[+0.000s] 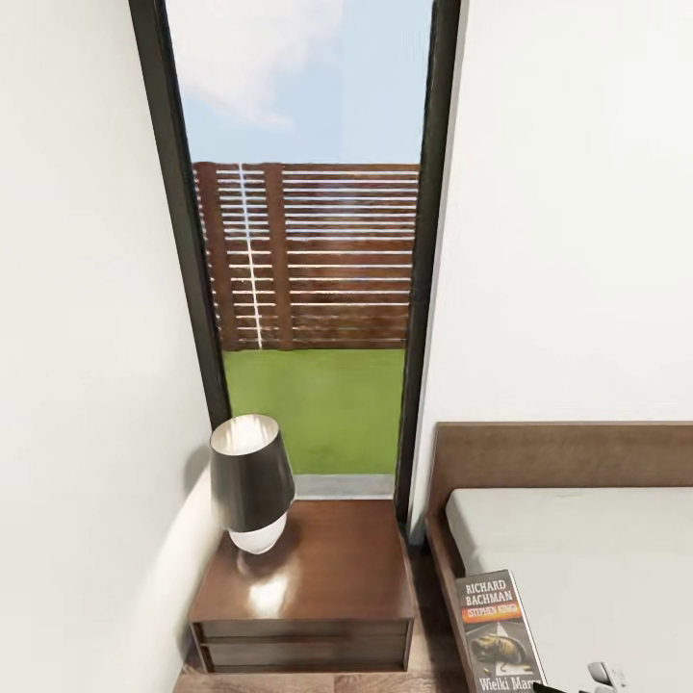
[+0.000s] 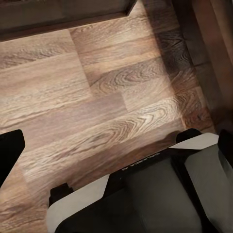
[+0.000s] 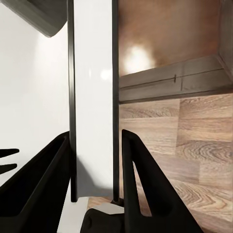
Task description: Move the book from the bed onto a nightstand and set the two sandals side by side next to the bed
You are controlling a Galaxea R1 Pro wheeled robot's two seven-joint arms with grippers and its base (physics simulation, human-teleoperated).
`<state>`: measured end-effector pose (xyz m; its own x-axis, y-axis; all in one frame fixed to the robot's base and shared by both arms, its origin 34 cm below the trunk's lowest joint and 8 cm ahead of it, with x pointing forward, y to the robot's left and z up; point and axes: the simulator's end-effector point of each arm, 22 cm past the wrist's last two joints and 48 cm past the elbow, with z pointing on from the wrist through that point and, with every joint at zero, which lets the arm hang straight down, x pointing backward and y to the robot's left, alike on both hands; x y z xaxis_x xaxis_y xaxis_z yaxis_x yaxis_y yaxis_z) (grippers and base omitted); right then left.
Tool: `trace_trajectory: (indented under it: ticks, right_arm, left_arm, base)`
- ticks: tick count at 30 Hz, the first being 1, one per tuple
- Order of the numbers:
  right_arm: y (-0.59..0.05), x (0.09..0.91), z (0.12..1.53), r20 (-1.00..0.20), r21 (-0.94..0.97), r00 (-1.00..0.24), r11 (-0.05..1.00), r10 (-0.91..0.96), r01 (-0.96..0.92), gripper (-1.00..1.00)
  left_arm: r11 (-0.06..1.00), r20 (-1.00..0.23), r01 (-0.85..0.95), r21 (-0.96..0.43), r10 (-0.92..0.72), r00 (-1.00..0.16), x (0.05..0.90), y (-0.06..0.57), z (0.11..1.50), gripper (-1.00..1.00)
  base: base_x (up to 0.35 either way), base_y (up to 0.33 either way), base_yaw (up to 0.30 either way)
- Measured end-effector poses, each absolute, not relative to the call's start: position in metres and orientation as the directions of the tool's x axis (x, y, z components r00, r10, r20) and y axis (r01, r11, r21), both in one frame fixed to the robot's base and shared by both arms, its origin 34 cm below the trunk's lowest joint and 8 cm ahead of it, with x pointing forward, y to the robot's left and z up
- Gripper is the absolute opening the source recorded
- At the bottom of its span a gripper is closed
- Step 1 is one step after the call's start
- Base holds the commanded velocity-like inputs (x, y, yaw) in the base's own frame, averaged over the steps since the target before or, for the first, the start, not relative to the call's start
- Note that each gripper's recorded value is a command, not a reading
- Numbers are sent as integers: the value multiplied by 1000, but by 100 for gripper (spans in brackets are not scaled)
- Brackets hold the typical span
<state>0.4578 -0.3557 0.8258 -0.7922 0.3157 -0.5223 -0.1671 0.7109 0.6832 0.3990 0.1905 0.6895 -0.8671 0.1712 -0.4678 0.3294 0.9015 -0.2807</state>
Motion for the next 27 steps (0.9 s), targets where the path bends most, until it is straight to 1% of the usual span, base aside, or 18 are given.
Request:
trace_trajectory:
  ticks: [3, 6, 24, 27]
  right_arm:
    - [-356, 458, 826, -522, 684, -793, 710, 315, -168, -100]
    - [-355, 457, 826, -522, 683, -793, 711, 314, -168, -100]
    - [-355, 457, 825, -521, 683, -794, 711, 312, -168, -100]
    - [-356, 459, 825, -521, 684, -792, 710, 317, -165, -100]
  left_arm:
    - [901, -468, 329, -281, 171, -867, 399, 190, 689, 100]
    - [901, -468, 330, -280, 172, -867, 399, 190, 690, 100]
    - [902, -468, 329, -281, 170, -867, 399, 191, 690, 100]
    - [902, -466, 328, -282, 170, -868, 399, 191, 689, 100]
  base:
    - [13, 0, 0]
    - [151, 0, 0]
    - [316, 0, 0]
    - [120, 0, 0]
